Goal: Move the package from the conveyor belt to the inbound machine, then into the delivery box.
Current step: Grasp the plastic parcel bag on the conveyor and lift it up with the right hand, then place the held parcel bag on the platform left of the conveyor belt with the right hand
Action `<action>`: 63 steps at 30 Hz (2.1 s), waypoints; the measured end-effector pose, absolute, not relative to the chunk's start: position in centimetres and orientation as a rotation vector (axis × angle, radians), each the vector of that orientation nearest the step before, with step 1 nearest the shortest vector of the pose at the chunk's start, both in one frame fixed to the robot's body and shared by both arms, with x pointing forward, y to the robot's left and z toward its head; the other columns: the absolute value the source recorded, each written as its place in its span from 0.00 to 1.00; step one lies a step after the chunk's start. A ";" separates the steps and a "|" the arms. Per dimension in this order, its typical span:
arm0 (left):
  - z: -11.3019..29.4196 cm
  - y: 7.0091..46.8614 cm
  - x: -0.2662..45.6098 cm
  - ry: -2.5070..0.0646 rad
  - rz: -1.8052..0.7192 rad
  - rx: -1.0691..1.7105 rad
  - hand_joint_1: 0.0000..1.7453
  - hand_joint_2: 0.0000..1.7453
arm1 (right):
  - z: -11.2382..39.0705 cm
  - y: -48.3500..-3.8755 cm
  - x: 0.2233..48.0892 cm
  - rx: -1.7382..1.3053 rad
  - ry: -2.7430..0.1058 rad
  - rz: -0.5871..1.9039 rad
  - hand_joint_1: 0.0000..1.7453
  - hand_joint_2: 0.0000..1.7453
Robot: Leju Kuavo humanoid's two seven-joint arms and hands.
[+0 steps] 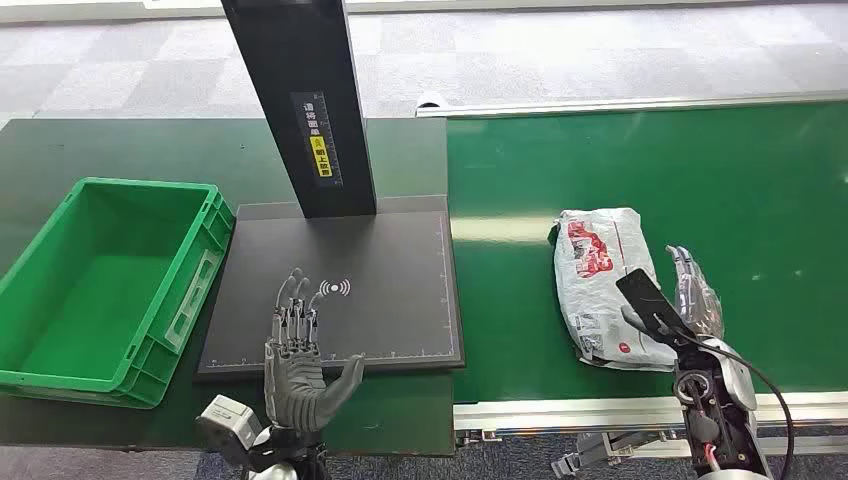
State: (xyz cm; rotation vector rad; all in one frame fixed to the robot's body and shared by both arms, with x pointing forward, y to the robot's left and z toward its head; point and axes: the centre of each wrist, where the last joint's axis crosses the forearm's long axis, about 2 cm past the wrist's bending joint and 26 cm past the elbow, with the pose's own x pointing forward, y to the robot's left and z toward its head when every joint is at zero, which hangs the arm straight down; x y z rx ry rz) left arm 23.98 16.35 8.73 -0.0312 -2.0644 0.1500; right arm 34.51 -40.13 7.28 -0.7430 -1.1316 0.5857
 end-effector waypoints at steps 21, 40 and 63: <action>9.6 15.2 26.4 -2.080 0.147 -0.077 0.00 1.00 | 4.7 -36.8 35.8 -0.429 -0.671 0.688 1.00 1.00; 9.5 17.2 25.0 -2.087 0.210 0.092 0.00 1.00 | 12.4 -33.6 40.2 -0.700 -1.494 0.486 1.00 1.00; 12.2 19.3 26.8 -2.197 0.247 0.216 0.00 1.00 | 15.2 -21.9 38.3 -0.263 -1.722 0.759 1.00 1.00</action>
